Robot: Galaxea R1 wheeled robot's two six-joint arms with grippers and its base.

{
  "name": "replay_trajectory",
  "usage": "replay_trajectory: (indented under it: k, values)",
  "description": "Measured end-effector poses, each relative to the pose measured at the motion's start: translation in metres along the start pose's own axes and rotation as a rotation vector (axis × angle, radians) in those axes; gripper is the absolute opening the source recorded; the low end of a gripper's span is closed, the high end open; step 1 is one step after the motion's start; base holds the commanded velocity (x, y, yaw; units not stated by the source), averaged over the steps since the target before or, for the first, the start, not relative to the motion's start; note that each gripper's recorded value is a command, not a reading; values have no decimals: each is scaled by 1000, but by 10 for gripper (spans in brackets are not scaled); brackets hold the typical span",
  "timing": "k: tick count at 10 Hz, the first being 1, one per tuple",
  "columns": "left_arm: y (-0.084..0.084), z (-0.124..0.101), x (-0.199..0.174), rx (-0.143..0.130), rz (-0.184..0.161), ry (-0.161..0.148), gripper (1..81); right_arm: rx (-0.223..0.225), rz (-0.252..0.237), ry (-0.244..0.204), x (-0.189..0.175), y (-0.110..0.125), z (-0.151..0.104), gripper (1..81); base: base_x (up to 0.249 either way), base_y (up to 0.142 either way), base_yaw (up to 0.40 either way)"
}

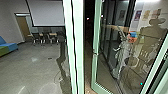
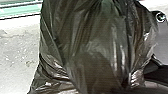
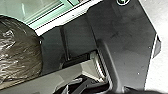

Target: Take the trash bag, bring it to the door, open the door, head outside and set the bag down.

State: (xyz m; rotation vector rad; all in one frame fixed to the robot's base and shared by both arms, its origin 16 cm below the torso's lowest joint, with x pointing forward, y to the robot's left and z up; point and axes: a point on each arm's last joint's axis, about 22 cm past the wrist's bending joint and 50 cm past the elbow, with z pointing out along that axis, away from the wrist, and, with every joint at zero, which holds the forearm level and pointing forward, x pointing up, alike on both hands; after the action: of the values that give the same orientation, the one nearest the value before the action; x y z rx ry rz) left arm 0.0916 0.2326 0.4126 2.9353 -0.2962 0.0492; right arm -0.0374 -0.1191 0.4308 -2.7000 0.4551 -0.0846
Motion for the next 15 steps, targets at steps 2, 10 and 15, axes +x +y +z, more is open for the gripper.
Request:
replay_trajectory:
  k: [2,10,15]
  values:
    - [0,0,0,0,0,0,10,0,0,0,0,0,0,811,0,0,0]
    - [4,1,1,-5,1,2,10,0,1,0,0,0,0,811,0,0,0]
    - [4,1,1,-4,1,2,10,1,1,1,0,-1,0,811,0,-50,0]
